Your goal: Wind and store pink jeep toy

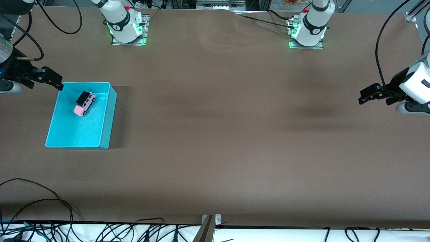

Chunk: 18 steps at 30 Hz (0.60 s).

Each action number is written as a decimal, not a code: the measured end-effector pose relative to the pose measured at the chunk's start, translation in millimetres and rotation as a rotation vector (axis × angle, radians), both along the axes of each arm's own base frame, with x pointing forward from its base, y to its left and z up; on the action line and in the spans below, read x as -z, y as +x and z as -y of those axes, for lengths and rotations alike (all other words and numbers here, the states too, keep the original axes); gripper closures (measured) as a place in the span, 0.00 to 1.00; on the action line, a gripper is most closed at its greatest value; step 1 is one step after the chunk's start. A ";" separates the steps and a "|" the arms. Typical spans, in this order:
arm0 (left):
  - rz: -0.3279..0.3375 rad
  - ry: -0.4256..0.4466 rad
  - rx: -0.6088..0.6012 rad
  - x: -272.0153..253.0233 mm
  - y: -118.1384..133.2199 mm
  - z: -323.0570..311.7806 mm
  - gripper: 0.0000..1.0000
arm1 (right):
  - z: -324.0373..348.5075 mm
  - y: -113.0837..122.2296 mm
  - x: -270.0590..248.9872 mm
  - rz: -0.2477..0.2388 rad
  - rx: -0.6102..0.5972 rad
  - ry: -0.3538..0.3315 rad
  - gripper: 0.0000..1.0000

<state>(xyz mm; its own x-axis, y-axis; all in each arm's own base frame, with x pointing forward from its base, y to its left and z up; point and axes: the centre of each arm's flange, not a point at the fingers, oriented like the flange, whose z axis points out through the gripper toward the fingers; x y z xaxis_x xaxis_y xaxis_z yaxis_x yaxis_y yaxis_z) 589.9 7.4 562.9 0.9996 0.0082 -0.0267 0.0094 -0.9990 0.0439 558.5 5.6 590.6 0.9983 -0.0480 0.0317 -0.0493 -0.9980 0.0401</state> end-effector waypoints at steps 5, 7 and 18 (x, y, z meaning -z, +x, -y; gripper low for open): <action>0.000 0.000 0.000 0.0 0.0 0.0 0.00 | 0.0 0.0 0.0 0.000 0.000 0.000 0.00; 0.000 0.000 0.000 0.0 0.0 0.0 0.00 | 0.0 0.0 0.0 0.000 0.000 0.000 0.00; 0.000 0.000 0.000 0.0 0.0 0.0 0.00 | -5.5 -0.7 -0.7 -0.002 -0.009 0.000 0.00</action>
<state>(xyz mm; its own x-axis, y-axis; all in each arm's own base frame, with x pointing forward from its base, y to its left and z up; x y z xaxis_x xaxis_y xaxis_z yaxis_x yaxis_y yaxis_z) 589.9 7.4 562.9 0.9996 0.0082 -0.0267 0.0094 -0.9990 0.0439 557.8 11.1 591.3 0.9988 -0.0385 0.0293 -0.0397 -0.9984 0.0401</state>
